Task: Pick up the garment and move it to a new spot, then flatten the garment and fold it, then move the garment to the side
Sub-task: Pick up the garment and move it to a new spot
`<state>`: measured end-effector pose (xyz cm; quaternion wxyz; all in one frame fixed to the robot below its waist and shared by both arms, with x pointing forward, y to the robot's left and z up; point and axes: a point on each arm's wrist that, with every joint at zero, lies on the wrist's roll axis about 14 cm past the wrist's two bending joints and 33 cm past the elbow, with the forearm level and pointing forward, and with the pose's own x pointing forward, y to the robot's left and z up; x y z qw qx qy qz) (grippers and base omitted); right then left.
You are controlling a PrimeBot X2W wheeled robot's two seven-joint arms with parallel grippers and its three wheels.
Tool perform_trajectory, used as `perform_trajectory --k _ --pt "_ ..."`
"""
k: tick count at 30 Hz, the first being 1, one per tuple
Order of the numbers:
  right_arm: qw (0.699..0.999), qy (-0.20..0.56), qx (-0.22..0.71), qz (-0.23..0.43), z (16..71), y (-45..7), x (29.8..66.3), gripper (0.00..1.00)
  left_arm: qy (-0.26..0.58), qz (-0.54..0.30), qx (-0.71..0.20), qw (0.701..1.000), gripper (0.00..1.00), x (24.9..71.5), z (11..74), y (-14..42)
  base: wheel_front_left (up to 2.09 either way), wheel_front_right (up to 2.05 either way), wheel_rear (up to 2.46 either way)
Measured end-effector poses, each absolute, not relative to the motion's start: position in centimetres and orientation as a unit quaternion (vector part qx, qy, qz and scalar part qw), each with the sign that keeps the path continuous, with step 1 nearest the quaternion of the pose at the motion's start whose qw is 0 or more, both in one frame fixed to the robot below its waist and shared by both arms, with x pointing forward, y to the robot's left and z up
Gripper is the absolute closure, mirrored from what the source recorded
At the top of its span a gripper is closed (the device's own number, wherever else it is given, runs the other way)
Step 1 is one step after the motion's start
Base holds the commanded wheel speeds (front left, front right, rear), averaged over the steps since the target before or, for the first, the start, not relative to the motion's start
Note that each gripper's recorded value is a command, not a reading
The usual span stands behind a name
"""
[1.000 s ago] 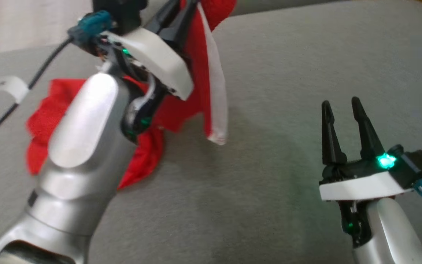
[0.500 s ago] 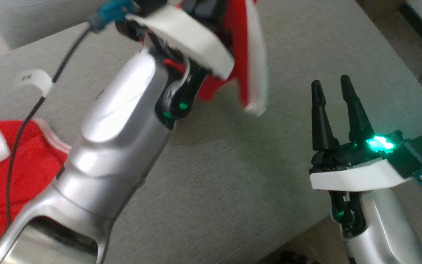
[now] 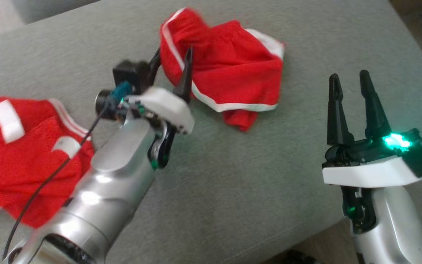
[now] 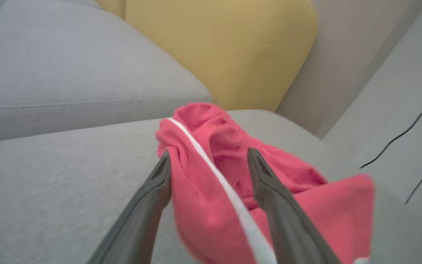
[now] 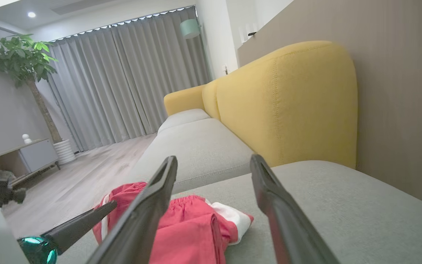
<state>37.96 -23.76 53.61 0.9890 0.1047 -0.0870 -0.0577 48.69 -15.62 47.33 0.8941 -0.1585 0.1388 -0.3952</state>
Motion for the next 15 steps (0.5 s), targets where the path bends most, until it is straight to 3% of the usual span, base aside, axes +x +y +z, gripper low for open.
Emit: perform_trajectory --k 7,12,15 --pt "0.992 -0.076 0.097 -0.021 52.8 -21.5 39.8 0.0 0.111 -0.348 -0.119 0.923 0.0 50.4 46.6 -10.6 0.0 0.0 0.0" --pt "0.994 -0.067 0.089 0.006 52.1 -19.7 40.7 0.0 0.009 -0.325 -0.104 0.94 0.0 52.1 52.2 -6.6 0.0 0.0 0.0" --pt "0.994 -0.065 0.085 0.021 51.9 -18.7 41.2 0.0 -0.013 -0.308 -0.084 0.948 0.0 50.8 52.4 -3.8 0.0 0.0 0.0"
